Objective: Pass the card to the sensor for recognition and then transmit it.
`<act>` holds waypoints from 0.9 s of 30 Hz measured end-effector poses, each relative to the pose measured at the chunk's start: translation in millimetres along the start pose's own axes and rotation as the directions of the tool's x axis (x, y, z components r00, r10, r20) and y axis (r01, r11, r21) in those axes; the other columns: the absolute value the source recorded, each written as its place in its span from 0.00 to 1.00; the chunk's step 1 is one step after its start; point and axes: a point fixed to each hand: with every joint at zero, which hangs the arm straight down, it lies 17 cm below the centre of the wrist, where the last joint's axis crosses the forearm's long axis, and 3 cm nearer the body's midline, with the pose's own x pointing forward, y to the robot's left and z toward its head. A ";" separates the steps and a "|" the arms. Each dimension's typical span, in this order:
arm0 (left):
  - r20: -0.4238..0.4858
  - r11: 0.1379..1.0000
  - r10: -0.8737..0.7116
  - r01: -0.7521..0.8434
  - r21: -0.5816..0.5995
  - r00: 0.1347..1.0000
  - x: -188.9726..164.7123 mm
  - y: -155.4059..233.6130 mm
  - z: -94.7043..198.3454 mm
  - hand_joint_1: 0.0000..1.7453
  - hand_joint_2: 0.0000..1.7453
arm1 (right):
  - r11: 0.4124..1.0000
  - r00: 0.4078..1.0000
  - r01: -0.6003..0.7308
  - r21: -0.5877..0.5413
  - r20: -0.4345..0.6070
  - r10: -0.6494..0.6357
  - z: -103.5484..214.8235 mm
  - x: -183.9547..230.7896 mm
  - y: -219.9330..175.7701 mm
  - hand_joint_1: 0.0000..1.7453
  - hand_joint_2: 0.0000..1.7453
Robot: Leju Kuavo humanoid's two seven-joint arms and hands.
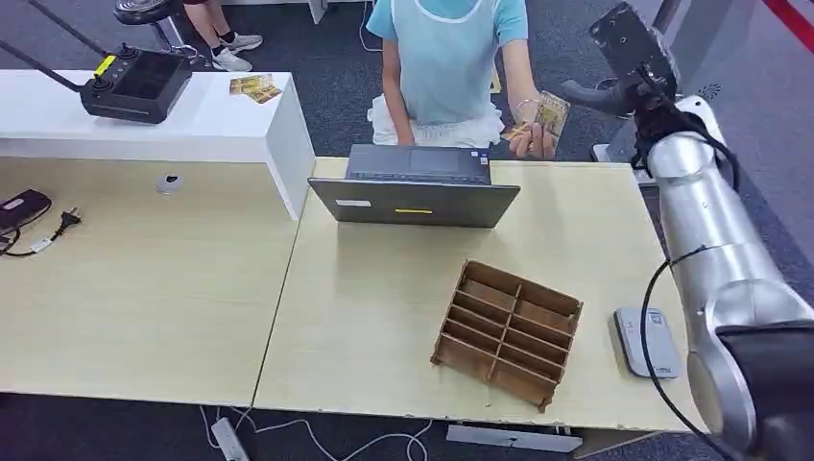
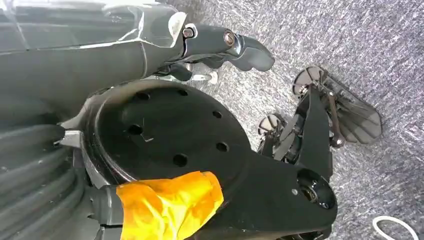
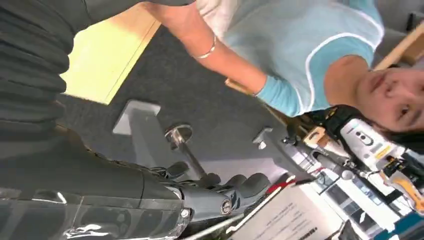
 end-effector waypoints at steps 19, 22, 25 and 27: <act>0.022 0.999 0.051 -0.051 -0.014 0.998 -2.0 0.1 0.3 0.00 1.00 | 0.903 0.884 0.377 0.206 0.209 -0.417 80.4 13.0 -26.2 0.00 1.00; 0.026 0.999 0.048 -0.047 -0.017 0.999 -2.4 -0.6 0.5 0.00 1.00 | 0.895 0.868 0.398 0.204 0.232 -0.439 109.5 1.4 -26.4 0.00 1.00; 0.029 0.999 0.048 -0.048 -0.017 0.998 -2.6 -0.7 0.6 0.00 1.00 | 0.885 0.856 0.420 0.200 0.238 -0.460 141.7 -12.3 -22.6 0.00 1.00; 0.030 0.998 0.055 -0.055 -0.016 0.998 -2.8 -0.2 0.5 0.00 1.00 | 0.880 0.849 0.434 0.194 0.240 -0.471 162.7 -19.6 -19.8 0.00 1.00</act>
